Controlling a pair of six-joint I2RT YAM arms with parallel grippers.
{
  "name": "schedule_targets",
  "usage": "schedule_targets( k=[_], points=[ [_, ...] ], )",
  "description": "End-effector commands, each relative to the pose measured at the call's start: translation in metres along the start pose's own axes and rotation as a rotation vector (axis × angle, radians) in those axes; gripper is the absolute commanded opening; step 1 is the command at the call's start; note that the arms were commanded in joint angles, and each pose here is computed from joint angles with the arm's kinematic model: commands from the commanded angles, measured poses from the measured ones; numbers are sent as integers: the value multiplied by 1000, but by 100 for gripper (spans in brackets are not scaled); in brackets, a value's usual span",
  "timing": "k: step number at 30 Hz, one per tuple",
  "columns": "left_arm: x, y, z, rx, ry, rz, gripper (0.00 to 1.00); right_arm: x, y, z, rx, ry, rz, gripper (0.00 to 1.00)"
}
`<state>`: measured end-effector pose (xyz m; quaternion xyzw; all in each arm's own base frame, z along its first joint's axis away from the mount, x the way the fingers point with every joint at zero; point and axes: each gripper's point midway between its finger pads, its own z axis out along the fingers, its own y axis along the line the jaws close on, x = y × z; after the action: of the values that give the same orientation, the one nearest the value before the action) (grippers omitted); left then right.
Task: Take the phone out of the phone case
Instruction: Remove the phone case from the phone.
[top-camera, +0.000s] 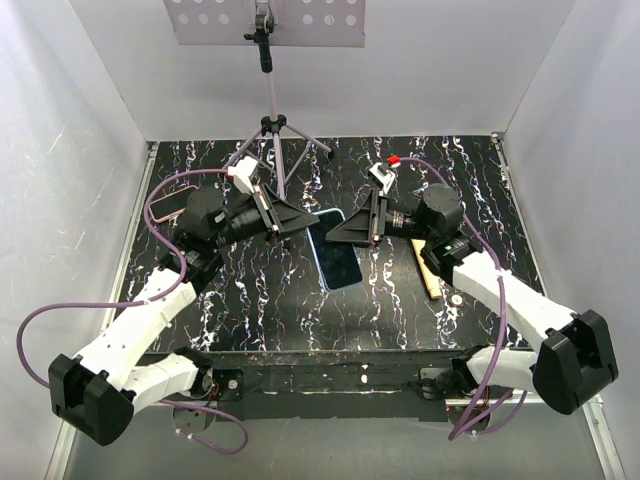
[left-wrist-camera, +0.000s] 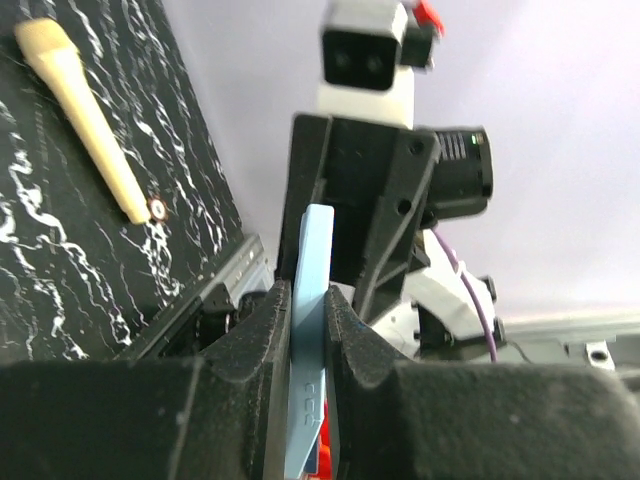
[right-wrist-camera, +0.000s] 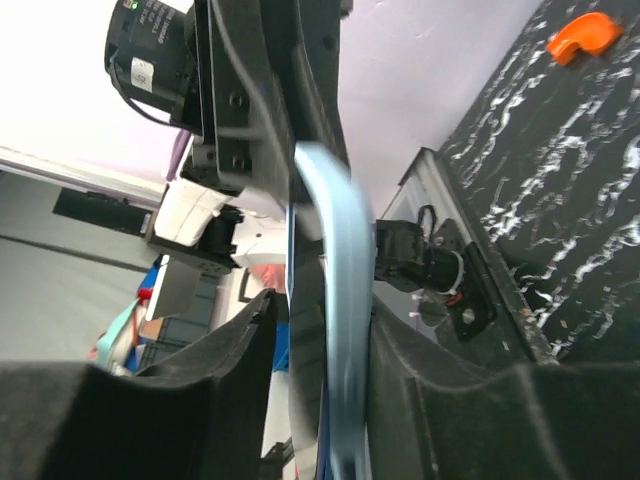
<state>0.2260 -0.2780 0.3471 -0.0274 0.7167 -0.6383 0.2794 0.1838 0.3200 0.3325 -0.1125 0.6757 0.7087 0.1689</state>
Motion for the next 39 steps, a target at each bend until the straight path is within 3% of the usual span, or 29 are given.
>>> schedule_targets(
  k=[1, 6, 10, 18, 28, 39],
  points=[
    [-44, 4, -14, -43, -162, -34, 0, -3, 4, -21, 61, -7, -66, 48],
    [-63, 8, -21, -63, -214, -44, 0, 0, -11, -39, 278, -23, -17, 52],
    [-71, 10, -22, -63, -229, -47, 0, 6, -6, -49, 326, -62, 61, 51],
    [-73, 8, -20, -30, -220, -75, 0, 11, -1, -45, 210, -93, 144, 45],
    [-68, 0, -24, 0, -206, -81, 0, 5, -10, -43, 215, -128, 162, 44],
    [-63, -8, -25, 40, -181, -71, 0, 3, -5, -40, 166, -135, 179, 37]
  ],
)
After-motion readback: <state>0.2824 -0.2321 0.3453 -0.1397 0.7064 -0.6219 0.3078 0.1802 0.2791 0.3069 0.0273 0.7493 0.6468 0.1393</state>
